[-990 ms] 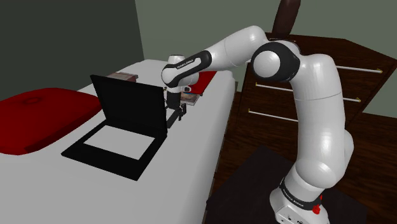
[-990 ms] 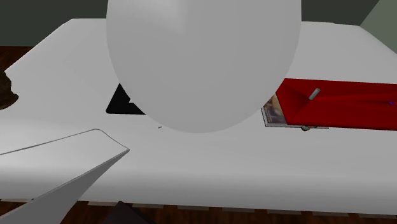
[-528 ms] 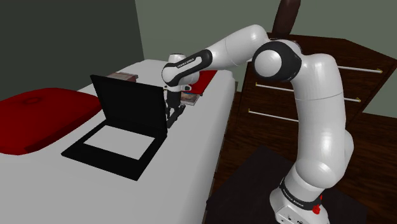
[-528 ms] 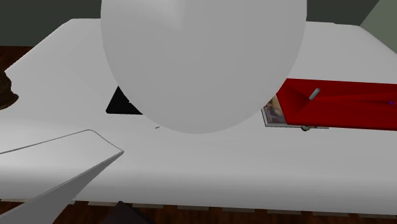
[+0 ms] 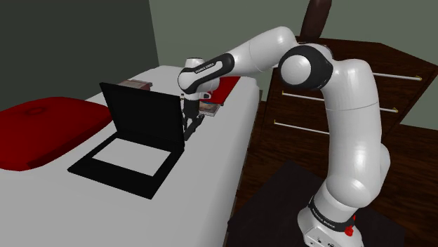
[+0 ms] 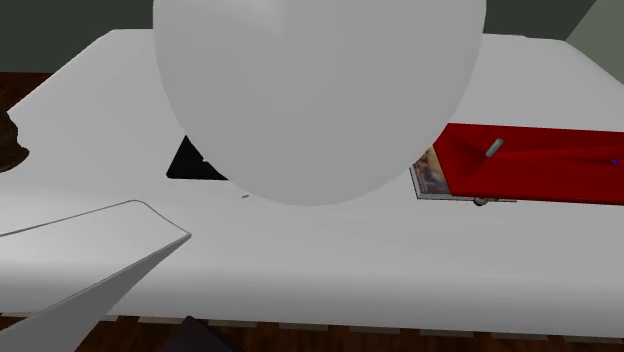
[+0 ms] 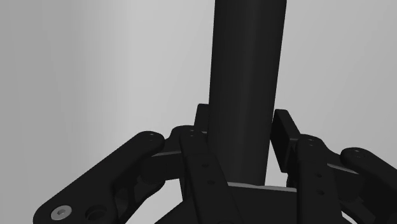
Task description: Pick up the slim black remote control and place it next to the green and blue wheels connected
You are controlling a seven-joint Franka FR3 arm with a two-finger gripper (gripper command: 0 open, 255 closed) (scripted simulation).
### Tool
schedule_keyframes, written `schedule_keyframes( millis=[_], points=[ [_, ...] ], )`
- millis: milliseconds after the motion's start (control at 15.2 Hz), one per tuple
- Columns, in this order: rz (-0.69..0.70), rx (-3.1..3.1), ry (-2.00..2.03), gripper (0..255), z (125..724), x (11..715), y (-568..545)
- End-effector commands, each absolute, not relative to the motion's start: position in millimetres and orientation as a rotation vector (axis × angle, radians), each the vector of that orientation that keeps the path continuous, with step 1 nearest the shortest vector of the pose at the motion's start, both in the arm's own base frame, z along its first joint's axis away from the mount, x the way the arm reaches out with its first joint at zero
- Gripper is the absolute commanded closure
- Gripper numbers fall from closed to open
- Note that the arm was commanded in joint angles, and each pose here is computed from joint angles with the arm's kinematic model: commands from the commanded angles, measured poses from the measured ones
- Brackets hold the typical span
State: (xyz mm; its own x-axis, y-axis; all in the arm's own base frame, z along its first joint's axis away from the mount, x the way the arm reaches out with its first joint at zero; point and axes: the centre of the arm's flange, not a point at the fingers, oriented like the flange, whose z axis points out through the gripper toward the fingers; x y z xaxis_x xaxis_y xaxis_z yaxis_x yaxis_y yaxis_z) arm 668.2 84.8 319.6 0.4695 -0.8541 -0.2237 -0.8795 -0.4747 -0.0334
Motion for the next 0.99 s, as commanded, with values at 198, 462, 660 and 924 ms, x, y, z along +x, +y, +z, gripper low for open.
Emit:
schedule_keyframes(
  millis=[198,462,660,924],
  points=[
    [0.267,-2.567,1.525,255,345,668,85],
    [0.267,-2.567,1.525,255,366,668,85],
    [0.267,-2.567,1.525,255,382,668,85],
    [0.267,-2.567,1.525,255,403,668,85]
  ],
)
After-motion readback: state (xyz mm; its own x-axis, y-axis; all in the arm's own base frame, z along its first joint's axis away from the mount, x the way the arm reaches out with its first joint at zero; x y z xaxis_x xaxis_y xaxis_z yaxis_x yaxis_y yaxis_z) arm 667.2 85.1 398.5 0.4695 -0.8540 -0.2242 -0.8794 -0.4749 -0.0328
